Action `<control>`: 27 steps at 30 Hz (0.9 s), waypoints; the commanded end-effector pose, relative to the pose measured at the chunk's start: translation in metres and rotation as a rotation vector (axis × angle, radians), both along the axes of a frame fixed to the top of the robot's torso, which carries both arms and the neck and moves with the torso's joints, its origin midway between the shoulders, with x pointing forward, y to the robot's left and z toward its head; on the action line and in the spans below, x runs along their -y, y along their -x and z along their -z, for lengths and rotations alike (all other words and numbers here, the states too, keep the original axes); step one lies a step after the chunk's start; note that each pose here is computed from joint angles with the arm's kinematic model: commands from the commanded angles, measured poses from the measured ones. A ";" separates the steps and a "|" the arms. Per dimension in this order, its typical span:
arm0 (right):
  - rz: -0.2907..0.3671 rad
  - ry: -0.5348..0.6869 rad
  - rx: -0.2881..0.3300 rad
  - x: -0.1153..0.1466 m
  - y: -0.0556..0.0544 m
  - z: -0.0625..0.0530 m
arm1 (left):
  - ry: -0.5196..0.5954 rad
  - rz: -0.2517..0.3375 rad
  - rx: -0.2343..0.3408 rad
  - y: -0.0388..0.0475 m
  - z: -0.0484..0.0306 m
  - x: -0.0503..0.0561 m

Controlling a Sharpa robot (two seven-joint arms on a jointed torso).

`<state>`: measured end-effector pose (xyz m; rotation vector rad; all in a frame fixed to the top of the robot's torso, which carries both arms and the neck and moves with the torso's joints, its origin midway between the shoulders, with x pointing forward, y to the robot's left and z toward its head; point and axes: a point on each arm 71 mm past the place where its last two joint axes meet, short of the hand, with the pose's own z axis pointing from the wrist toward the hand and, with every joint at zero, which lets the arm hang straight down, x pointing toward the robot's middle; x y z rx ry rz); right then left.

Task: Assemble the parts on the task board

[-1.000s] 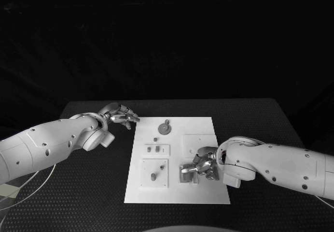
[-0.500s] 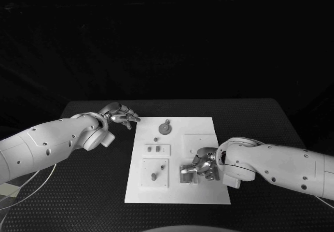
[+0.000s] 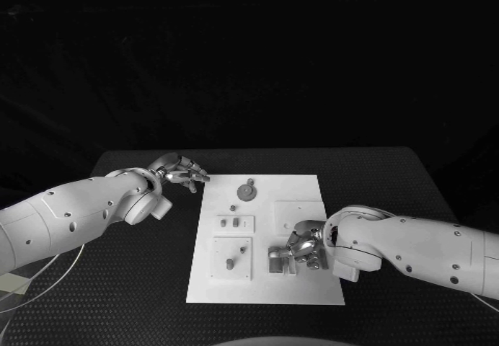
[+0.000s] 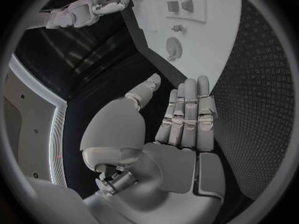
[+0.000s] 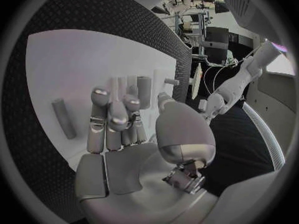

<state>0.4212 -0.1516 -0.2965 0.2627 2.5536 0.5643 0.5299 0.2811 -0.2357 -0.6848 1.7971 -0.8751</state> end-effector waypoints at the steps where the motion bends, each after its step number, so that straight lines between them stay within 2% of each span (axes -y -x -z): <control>1: -0.007 0.022 -0.016 0.002 0.003 0.006 | 0.010 0.011 -0.003 0.0001 -0.0007 0.002; 9: -0.002 0.019 0.000 0.003 0.002 0.005 | 0.009 0.010 -0.002 0.0000 -0.0007 0.002; 20: -0.018 0.022 0.091 0.011 0.003 -0.002 | 0.010 0.008 0.001 0.0001 -0.0010 0.001; 27: -0.013 0.008 0.153 0.020 -0.004 -0.023 | 0.010 0.006 0.003 0.0002 -0.0012 0.001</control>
